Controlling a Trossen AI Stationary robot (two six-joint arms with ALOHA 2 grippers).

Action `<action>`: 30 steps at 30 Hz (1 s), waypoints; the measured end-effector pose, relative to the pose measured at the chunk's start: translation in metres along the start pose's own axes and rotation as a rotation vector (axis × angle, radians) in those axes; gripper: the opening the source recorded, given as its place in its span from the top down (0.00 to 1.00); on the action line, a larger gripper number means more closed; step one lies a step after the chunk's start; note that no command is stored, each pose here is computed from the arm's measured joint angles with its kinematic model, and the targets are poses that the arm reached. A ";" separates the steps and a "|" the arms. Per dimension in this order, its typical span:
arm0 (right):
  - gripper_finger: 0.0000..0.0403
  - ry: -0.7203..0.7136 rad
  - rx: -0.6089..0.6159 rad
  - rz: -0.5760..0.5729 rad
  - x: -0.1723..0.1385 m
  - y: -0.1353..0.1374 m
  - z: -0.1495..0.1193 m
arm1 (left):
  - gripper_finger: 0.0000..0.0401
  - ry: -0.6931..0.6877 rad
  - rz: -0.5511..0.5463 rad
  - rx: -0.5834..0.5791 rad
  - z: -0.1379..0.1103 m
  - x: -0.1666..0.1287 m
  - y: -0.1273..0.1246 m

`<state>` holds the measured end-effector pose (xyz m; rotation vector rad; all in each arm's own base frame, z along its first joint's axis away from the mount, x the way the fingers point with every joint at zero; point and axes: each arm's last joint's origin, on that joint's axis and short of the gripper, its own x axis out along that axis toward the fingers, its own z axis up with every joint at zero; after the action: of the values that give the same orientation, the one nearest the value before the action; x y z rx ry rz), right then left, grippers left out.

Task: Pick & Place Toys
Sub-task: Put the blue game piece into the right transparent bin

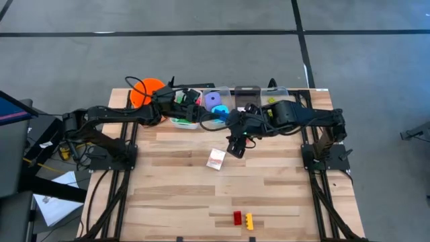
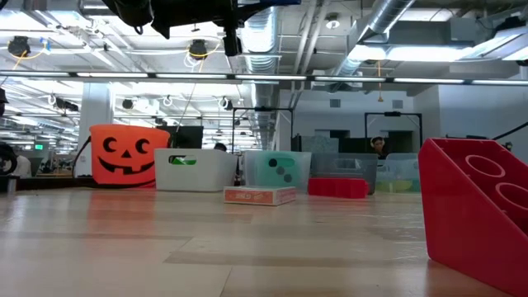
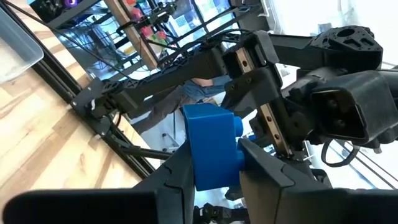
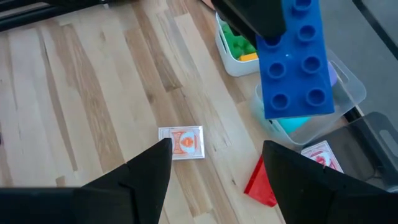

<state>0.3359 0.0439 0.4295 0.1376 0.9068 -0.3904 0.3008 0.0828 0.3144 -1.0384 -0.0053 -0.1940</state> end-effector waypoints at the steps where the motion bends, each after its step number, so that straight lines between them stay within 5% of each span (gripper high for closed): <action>1: 0.39 0.000 0.000 0.000 0.000 0.000 0.000 | 0.79 0.001 0.000 0.000 -0.001 0.000 0.000; 30: 0.39 0.017 0.000 -0.048 0.007 -0.020 0.006 | 0.79 0.037 -0.024 -0.045 -0.023 0.011 -0.012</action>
<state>0.3367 0.0220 0.4287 0.1198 0.9276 -0.4344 0.3077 0.0554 0.3143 -1.0801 0.0204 -0.2361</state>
